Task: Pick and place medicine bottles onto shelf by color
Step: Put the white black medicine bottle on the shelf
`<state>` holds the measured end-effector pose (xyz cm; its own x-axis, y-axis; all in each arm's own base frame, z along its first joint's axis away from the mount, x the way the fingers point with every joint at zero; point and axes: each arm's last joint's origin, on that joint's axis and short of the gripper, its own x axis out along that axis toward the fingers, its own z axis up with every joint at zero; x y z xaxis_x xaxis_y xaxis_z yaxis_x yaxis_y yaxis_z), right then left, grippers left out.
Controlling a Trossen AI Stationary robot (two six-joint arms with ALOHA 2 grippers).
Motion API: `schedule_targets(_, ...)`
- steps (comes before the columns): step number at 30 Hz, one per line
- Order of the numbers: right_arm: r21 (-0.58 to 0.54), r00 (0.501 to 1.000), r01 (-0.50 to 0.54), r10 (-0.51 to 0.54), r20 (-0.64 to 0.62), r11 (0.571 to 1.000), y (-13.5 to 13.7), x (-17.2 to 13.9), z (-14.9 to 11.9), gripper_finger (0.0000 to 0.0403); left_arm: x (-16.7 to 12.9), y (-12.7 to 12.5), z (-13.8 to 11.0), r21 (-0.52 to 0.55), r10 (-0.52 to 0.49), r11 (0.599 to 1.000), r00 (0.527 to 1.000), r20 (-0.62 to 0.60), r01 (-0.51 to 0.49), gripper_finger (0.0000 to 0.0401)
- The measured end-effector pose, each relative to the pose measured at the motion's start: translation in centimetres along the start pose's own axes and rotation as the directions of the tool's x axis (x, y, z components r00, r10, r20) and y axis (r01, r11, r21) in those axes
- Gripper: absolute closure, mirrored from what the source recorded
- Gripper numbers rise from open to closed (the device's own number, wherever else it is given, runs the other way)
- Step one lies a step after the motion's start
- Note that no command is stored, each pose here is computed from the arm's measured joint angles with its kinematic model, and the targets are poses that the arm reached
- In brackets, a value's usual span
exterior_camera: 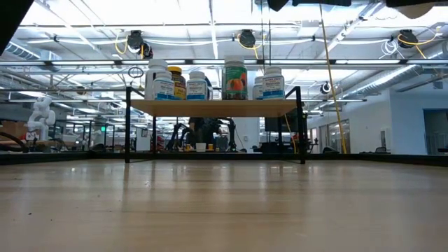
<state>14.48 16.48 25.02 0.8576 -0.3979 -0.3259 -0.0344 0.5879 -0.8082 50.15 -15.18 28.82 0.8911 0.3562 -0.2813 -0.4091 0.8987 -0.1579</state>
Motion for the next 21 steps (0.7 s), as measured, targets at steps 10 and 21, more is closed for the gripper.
schedule_targets(10, -0.049, 1.000, 0.027, -0.027, -0.006, 0.998, -0.3, 0.9, 0.6, 0.0244, 1.6, 1.7, 0.4, -0.044, -0.116, 0.993, 0.989, -0.088, 0.112, 0.0094)
schedule_targets(21, -0.079, 0.999, 0.031, -0.033, -0.019, 0.996, -0.5, 1.4, 0.7, 0.0243, 1.6, 1.9, 0.3, -0.130, -0.121, 0.986, 0.986, -0.117, 0.106, 0.0249)
